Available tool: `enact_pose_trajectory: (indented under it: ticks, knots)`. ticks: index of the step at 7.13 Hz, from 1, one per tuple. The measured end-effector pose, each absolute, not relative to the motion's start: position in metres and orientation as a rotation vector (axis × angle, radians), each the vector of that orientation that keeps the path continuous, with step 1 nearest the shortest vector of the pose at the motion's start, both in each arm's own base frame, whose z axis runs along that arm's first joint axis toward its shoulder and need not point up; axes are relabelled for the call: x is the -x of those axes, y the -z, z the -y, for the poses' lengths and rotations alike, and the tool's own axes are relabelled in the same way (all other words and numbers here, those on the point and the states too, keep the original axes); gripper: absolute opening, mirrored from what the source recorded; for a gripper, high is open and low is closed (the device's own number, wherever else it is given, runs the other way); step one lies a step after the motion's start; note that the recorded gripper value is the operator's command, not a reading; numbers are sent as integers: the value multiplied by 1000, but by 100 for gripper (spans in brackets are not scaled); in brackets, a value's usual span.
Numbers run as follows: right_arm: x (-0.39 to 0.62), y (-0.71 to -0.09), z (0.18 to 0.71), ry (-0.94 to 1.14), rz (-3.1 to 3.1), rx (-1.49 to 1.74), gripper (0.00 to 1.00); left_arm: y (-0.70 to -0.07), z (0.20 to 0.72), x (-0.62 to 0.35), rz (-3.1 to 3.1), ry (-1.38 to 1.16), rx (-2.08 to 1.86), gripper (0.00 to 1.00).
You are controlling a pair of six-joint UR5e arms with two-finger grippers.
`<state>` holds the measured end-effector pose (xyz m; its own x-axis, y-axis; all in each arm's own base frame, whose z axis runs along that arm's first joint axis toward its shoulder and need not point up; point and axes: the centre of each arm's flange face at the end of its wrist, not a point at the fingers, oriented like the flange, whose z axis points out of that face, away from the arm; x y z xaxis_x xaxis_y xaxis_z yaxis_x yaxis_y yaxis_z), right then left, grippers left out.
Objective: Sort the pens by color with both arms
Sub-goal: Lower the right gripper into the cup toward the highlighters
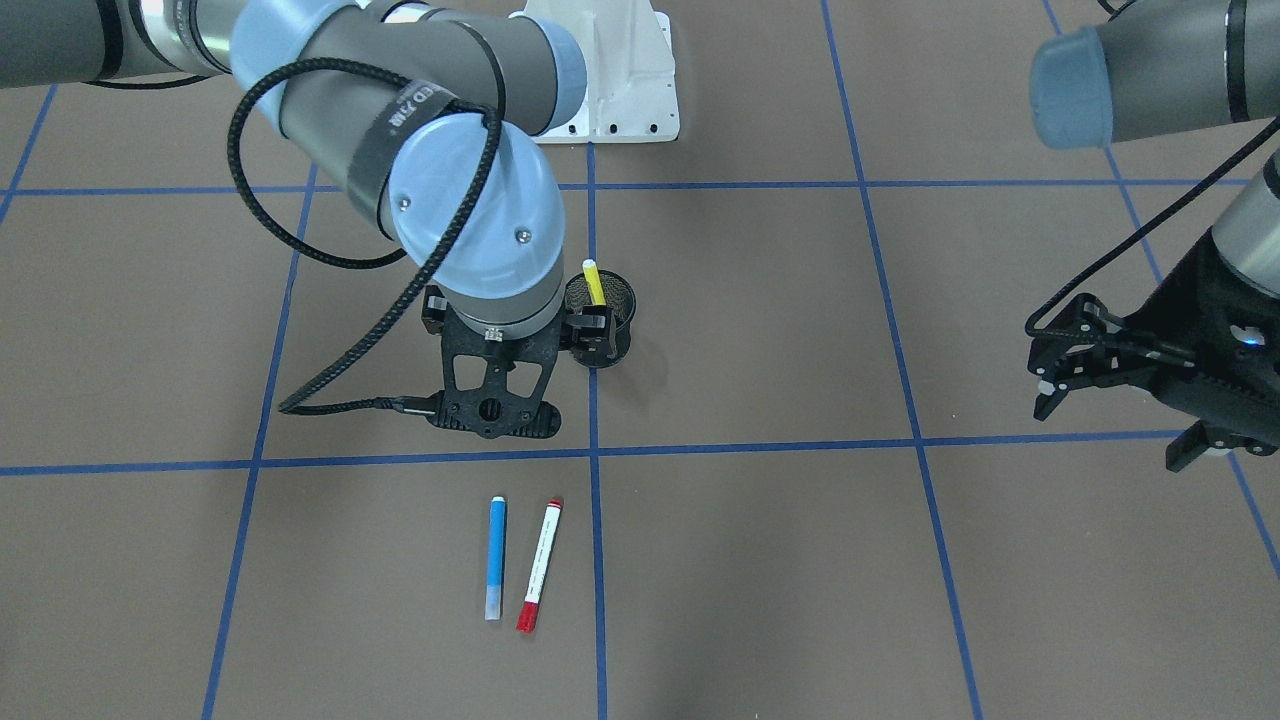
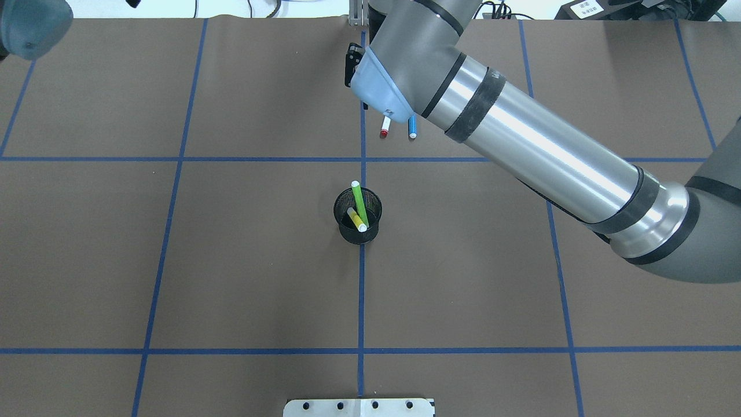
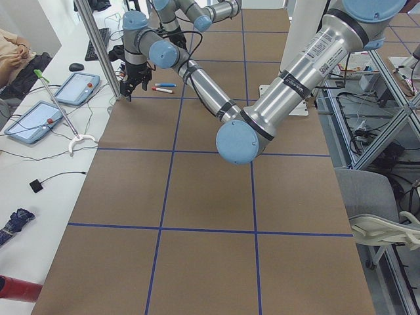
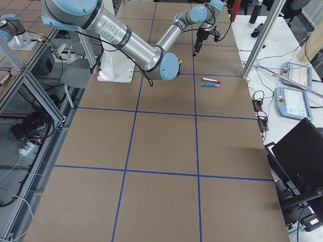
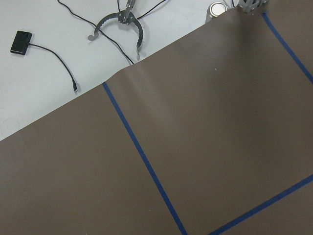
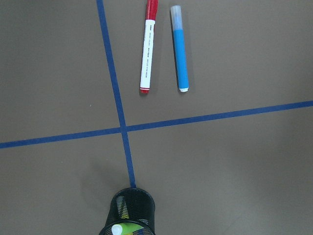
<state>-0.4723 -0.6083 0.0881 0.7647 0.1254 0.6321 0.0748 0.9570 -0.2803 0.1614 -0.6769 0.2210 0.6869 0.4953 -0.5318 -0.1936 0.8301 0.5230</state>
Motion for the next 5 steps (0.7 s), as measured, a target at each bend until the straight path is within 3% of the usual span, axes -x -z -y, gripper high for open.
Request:
enact_pose_trajectory:
  ticks: [5]
  knots:
    - [562,-90,543,65,629,295,96,-231,678,-147,-728,-429,-457,100]
